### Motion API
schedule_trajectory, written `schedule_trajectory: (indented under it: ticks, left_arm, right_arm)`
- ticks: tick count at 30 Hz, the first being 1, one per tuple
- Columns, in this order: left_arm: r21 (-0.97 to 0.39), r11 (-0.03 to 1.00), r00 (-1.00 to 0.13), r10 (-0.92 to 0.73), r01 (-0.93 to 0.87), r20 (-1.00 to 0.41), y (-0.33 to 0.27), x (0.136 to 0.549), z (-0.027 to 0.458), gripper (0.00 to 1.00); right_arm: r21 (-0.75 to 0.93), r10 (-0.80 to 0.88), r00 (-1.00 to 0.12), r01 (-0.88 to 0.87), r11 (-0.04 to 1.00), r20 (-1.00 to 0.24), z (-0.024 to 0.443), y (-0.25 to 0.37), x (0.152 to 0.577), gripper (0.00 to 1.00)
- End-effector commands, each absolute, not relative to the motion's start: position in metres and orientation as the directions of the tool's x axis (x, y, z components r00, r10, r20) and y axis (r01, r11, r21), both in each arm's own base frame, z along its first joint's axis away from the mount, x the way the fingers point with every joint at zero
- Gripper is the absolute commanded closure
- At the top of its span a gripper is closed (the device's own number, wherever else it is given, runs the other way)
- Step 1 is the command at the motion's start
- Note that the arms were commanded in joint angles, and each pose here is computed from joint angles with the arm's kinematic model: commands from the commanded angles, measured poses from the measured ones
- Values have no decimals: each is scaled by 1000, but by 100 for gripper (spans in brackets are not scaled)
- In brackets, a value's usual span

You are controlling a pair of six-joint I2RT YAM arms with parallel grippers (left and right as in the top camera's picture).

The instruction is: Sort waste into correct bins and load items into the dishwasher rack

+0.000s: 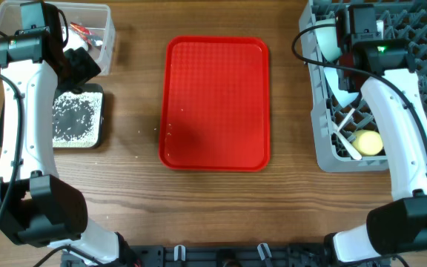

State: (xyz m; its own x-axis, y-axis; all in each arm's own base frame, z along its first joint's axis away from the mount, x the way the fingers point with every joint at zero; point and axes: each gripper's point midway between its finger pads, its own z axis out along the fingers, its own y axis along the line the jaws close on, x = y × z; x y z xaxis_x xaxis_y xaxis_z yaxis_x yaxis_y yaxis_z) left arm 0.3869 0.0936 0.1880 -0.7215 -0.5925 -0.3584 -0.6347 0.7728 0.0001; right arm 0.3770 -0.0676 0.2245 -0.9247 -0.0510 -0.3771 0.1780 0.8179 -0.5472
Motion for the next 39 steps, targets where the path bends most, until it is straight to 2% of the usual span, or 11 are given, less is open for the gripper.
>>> schedule_trajectory:
  ticks: [1, 5, 8, 13, 16, 21, 25, 31, 33, 34, 39]
  left_arm:
    - [-2, 778, -728, -589, -628, -351, 93, 389, 185, 0]
    - [-2, 778, -728, -589, -628, -351, 93, 389, 185, 0]
    - [-2, 778, -728, -589, -628, -351, 93, 389, 185, 0]
    - [-2, 778, -728, -589, -628, -351, 93, 389, 185, 0]
    - [-2, 778, -728, -589, -628, -350, 93, 389, 185, 0]
    - [-2, 778, -728, -589, -628, -351, 93, 389, 185, 0]
    - [0, 777, -727, -588, -629, -353, 94, 389, 185, 0]
    - [-3, 778, -728, -589, -628, -352, 93, 389, 185, 0]
    - [-3, 778, -728, -589, -628, -352, 93, 389, 185, 0]
    - [-3, 778, -728, -589, -628, -352, 93, 389, 185, 0]
    - [-3, 778, -728, -589, -629, -352, 93, 389, 185, 0]
  right_arm:
    - [-549, -56, -940, 148, 822, -336, 212, -66, 376, 88]
    - [-549, -56, -940, 149, 823, -338, 212, -66, 377, 79]
    - [-548, -55, -940, 149, 823, -338, 212, -66, 377, 78]
    - [-506, -47, -939, 140, 851, -341, 207, -58, 378, 63]
    - [-408, -44, -934, 112, 906, -355, 201, -41, 382, 57]
    - [-118, -36, -896, 18, 993, -442, 214, 11, 392, 55]
    - [105, -29, -818, -109, 988, -574, 258, 56, 395, 53]
    - [130, -24, -630, -198, 972, -776, 346, 72, 369, 41]
    - [125, -23, -562, -223, 967, -827, 374, 76, 351, 27]
    - [138, -3, -522, -231, 963, -853, 391, 78, 337, 0]
    - [359, 257, -457, -153, 921, -852, 435, 75, 287, 0]
